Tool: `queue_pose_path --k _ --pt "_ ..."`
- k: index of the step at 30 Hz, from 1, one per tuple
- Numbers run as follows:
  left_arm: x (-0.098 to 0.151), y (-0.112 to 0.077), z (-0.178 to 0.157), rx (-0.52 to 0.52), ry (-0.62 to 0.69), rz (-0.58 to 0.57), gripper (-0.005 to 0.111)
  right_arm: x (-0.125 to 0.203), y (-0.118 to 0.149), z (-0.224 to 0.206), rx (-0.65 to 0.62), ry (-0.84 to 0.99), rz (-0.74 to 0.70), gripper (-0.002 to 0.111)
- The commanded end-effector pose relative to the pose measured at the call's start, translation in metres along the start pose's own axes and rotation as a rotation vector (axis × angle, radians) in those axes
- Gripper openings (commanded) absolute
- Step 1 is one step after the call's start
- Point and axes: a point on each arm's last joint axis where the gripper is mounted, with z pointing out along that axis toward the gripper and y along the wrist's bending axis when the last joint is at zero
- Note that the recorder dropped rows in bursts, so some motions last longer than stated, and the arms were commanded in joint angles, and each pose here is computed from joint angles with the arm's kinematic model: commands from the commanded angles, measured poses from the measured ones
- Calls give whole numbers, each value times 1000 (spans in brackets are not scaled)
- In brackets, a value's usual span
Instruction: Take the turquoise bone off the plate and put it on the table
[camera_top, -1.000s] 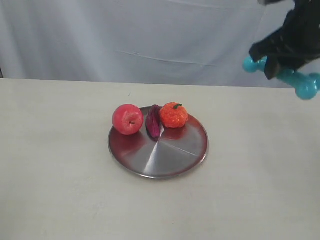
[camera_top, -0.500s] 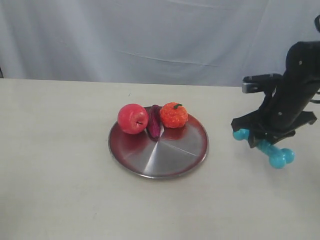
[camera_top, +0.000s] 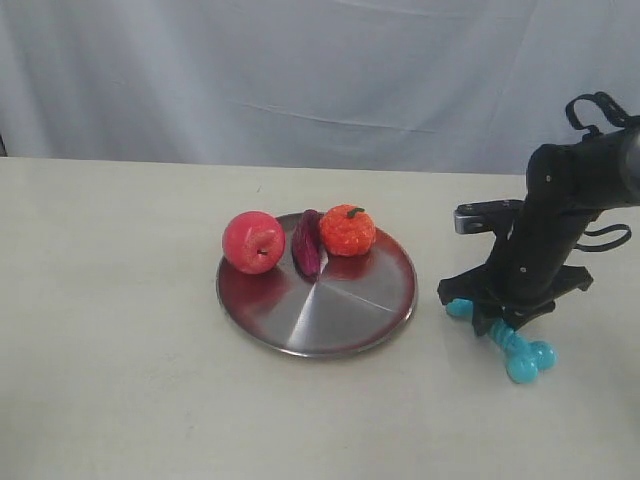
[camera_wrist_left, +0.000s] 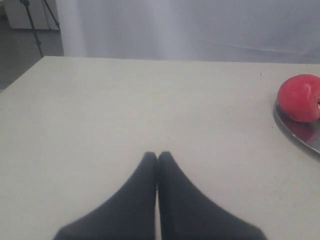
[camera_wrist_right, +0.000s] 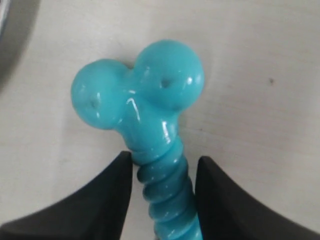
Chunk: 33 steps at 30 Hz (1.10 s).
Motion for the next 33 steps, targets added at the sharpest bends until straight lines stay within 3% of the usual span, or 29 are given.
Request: queue_pose_path --k 1,3,9,11,16,23,26,33 --pt "0 0 0 8 -4 -4 0 -6 10 3 -68 -60 17 0" --pt "0 0 0 8 -4 -4 0 -5 10 4 -65 -57 1 5" --pt "0 0 0 8 -4 -4 0 -5 10 3 -65 -49 -25 53" --pt "0 0 0 8 -4 -4 0 -5 10 1 -65 -55 -25 60" --pt "0 0 0 8 -4 -4 0 -9 11 -35 -71 -100 -22 45" --pt "0 0 0 8 -4 -4 0 1 11 -133 -46 -329 -58 18" --pt "0 0 0 8 -4 -4 0 15 9 -180 -10 -455 -81 0" --pt "0 0 0 8 -4 -4 0 75 7 -292 40 -817 -100 -1"
